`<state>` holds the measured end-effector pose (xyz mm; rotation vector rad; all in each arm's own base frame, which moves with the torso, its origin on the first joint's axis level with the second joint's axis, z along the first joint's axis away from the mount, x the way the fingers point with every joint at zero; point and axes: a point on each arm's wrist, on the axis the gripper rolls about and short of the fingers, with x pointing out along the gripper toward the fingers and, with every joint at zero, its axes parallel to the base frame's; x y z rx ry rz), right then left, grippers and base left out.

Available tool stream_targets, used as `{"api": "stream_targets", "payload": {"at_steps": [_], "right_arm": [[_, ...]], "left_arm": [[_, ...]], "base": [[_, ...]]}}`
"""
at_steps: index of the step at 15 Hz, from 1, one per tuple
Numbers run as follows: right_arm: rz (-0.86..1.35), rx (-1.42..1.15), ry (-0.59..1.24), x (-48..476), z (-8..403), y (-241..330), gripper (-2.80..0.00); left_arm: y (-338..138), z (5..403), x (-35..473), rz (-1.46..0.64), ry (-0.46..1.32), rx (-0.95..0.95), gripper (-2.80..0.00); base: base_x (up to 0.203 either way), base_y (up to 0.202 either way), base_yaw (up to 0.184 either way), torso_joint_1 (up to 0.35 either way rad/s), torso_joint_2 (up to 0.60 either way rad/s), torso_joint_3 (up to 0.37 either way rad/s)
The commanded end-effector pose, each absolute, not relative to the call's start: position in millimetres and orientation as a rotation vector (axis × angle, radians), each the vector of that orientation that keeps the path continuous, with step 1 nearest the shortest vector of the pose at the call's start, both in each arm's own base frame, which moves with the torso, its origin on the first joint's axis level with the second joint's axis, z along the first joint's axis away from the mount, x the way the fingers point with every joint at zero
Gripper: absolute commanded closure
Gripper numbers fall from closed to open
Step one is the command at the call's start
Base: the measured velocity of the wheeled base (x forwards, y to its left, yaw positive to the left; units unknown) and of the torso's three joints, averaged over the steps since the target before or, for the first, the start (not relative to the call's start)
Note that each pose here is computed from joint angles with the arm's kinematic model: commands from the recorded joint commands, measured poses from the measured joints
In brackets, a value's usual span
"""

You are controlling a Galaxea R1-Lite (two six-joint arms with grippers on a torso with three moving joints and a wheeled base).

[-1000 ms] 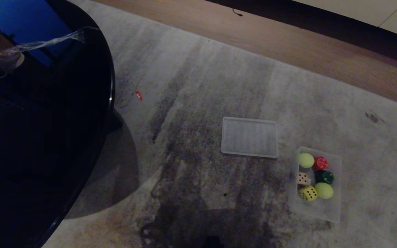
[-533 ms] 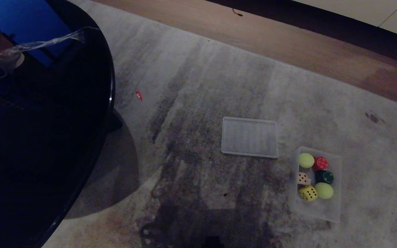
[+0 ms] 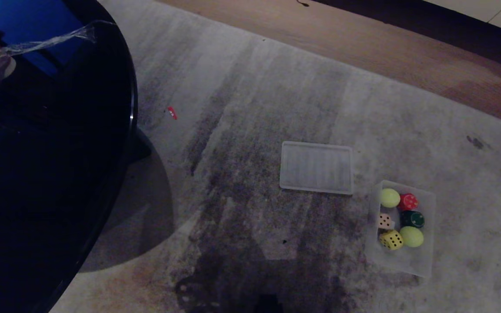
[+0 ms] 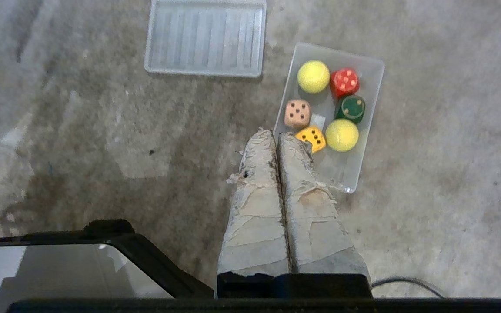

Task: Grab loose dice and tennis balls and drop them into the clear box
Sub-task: Close the lid

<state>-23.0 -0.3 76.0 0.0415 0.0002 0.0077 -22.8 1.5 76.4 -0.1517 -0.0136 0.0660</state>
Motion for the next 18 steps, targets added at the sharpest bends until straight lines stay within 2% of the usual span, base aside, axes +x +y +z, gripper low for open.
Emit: {"api": "stream_targets", "payload": {"at_steps": [1, 15, 18], "right_arm": [[0.009, 0.041, 0.002, -22.9, 76.1, -0.3, 0.0], [0.008, 0.04, 0.002, -22.9, 76.1, -0.3, 0.0], [0.008, 0.041, 0.002, -22.9, 76.1, -0.3, 0.0]], "left_arm": [[1.5, 76.5, -22.7, 0.067, -0.013, -0.154, 0.0], [1.5, 76.5, -22.7, 0.067, -0.013, -0.153, 0.0], [1.5, 76.5, -22.7, 0.067, -0.013, -0.152, 0.0]], "base": [[0.0, 0.0, 0.0, 0.002, 0.0, -0.193], [0.0, 0.0, 0.0, 0.002, 0.0, -0.197], [0.0, 0.0, 0.0, 0.002, 0.0, -0.071]]}}
